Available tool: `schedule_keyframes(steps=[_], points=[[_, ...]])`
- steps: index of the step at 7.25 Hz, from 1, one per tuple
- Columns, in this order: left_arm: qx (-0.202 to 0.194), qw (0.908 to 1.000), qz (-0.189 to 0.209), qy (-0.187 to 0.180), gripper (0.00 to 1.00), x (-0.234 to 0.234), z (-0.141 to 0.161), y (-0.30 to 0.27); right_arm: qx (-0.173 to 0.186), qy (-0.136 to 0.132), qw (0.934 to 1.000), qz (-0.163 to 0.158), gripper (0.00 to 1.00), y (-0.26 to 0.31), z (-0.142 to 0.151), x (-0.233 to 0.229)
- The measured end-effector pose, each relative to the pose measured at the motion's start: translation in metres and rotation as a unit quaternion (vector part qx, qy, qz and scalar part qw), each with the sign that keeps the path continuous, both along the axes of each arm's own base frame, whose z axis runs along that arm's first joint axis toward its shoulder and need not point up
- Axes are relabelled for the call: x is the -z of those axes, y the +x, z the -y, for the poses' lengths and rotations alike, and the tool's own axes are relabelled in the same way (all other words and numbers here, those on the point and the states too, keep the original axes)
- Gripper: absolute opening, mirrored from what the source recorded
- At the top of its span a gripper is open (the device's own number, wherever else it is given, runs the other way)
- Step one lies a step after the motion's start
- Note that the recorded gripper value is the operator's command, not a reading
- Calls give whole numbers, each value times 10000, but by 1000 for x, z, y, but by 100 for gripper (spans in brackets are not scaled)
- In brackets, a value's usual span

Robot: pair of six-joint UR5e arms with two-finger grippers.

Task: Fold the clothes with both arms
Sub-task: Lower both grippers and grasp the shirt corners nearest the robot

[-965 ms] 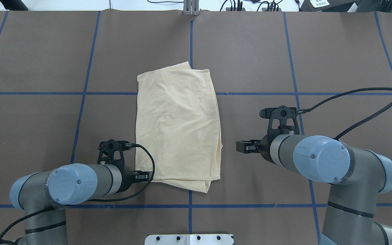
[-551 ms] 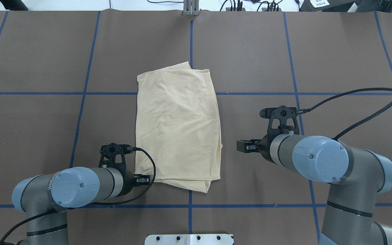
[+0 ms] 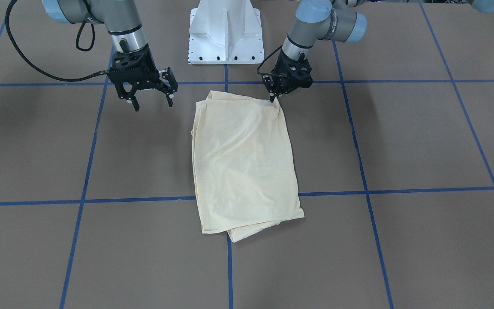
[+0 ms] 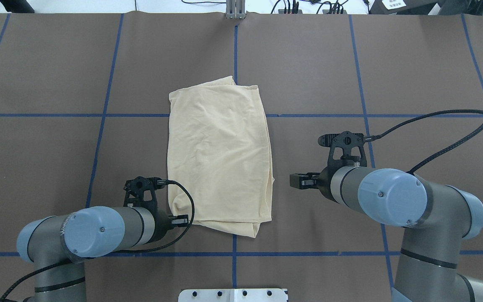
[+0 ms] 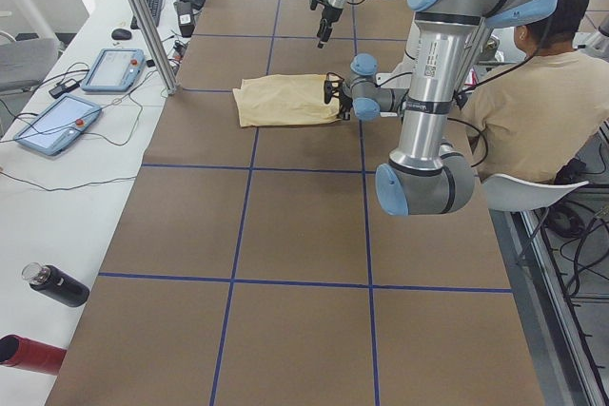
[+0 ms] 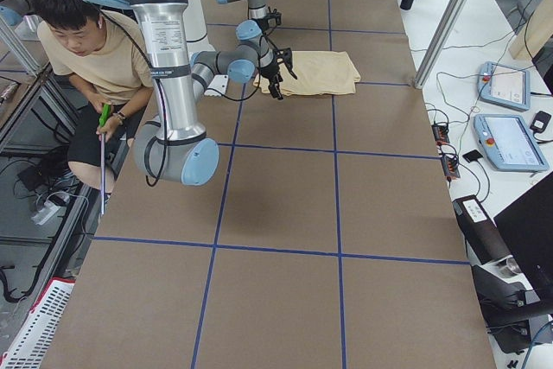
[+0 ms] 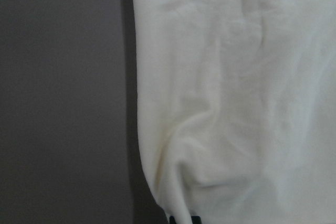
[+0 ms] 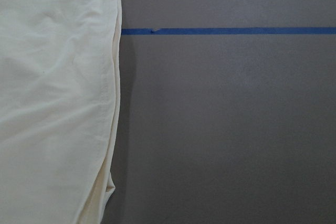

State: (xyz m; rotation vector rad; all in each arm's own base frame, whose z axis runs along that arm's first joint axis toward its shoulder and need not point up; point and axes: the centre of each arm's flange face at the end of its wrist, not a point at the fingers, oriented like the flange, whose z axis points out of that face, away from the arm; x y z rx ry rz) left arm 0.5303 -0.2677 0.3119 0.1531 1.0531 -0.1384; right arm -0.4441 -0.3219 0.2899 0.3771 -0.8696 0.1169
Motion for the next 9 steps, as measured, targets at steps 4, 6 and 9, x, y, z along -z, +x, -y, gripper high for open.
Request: schedule_keyframes(steps=[4,6,9], points=[[26,10000,-34,-6,0,3,0,-1,-706,-729,9941,375,91,-73,-10,31],[32,10000,-39,-5,0,4,0,0,-1028,-1244,9862,376,94,-107,-45,49],[96,9999,-50,33,0,6,2,0,-1035,-1529,9828,86,87,-147,-80,59]])
